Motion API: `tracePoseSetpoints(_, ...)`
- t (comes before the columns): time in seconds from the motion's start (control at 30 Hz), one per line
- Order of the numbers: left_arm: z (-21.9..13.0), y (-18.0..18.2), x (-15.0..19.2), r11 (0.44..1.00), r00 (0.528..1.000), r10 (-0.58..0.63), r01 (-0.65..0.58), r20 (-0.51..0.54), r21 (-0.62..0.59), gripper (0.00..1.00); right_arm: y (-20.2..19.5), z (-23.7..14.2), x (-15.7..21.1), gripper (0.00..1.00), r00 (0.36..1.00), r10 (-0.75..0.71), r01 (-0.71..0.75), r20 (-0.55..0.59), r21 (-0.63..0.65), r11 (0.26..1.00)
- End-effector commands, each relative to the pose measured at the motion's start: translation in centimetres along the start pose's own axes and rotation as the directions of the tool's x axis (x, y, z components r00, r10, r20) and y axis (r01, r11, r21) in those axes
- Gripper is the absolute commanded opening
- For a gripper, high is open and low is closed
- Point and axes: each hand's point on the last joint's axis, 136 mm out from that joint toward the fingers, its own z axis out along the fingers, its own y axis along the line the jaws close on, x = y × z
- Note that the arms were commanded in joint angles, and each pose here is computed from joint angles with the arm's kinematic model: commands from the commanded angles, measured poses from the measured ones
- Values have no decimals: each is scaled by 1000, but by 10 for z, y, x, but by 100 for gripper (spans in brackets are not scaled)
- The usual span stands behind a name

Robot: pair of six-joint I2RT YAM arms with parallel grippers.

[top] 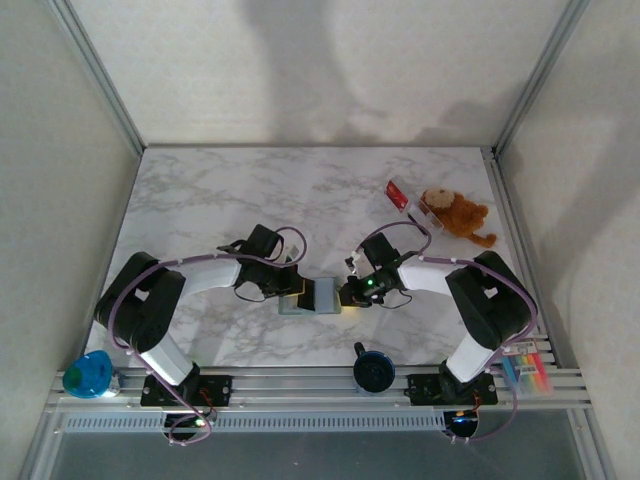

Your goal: Put the credit cards into the card holder

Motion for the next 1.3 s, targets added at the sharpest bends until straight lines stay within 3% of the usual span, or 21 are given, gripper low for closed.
tracePoseSetpoints(0.0, 5, 12, 18, 998, 997, -70, 70, -42, -5, 0, 7, 0, 3, 11, 1000, -10, 9, -5, -9, 1000)
tracePoseSetpoints(0.3, 1, 18, 30, 994, 995, -102, 102, -12, 32, 0, 11, -2, 3, 10, 1000, -10, 10, 8, -6, 1000)
tracePoseSetpoints(0.43, -6, 24, 20, 997, 997, -69, 70, 33, -45, 0, 13, 0, 2, 9, 1000, -12, 12, 3, -8, 1000)
tracePoseSetpoints(0.93, -20, 25, 3, 993, 996, -34, 42, 79, -107, 0, 14, -3, 5, 9, 999, -29, 29, 16, 1, 1000)
tracePoseSetpoints(1.27, -33, 24, -2, 985, 995, -51, 65, 88, -160, 0, 22, -17, -5, 22, 994, -69, 64, 87, 55, 996)
